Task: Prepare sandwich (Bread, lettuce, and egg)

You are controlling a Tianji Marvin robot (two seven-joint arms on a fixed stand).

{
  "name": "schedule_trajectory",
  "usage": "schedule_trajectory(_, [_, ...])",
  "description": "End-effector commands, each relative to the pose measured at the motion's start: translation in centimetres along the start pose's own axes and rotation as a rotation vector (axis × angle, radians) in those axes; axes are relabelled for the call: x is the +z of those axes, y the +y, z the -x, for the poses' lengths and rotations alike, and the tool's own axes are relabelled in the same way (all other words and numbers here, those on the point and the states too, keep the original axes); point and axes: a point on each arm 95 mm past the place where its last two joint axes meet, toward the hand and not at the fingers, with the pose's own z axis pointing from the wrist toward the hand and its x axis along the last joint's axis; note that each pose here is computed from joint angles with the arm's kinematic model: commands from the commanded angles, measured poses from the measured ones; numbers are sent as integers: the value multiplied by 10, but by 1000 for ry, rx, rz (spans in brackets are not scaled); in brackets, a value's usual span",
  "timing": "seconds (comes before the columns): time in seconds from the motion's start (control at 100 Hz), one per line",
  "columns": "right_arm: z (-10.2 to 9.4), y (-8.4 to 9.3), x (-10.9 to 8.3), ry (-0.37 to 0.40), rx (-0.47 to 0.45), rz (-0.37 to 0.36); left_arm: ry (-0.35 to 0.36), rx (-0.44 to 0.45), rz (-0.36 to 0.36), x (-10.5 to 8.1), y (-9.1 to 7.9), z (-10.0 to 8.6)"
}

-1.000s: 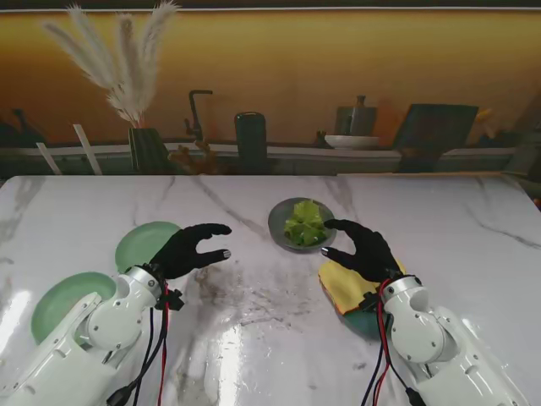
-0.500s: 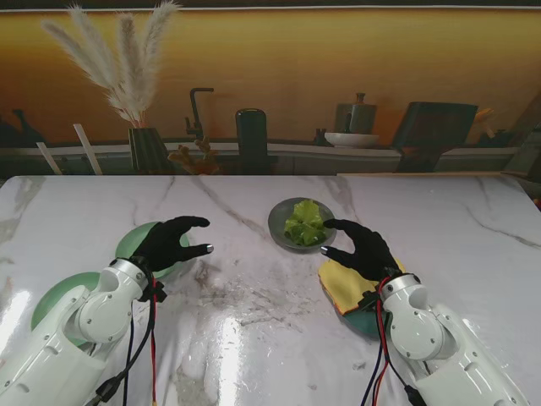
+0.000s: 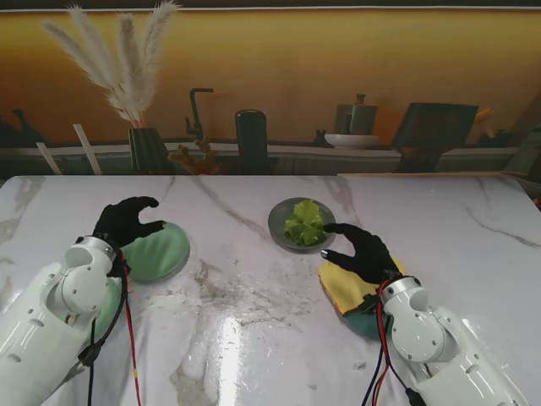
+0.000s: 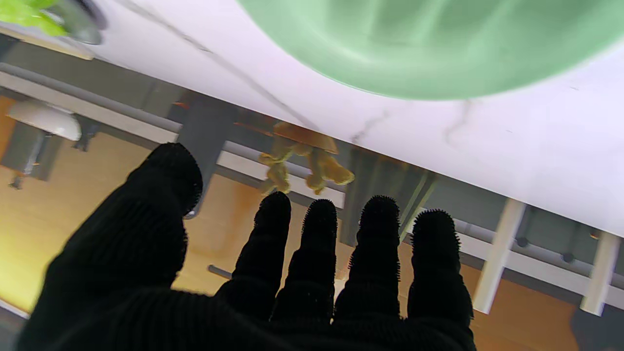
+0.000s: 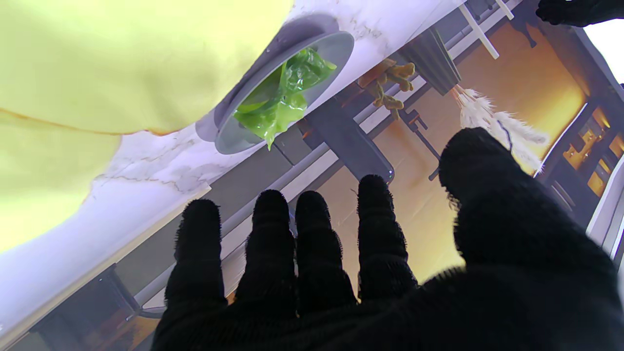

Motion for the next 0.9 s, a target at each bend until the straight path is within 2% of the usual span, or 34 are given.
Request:
schedule_trajectory(0.0, [-7, -6, 1, 6, 19, -8, -83, 28, -18, 6, -12, 20])
schedule_trajectory(0.16, [-8, -7, 3, 5, 18, -15, -215, 64, -27, 10, -12, 39])
schedule_trajectory(0.4, [-8, -8, 2, 2, 17, -23, -313, 67, -18, 19, -1, 59])
schedule_trajectory(0.55, [-8, -8, 2, -1, 14, -25, -354, 1, -16, 28, 9, 59])
schedule_trajectory(0.68, [-8, -7, 2, -3, 12, -26, -381, -12, -26, 37, 17, 58])
schedule_trajectory(0.89, [-7, -6, 2, -11, 10, -23, -445, -32, -3, 42, 28, 57])
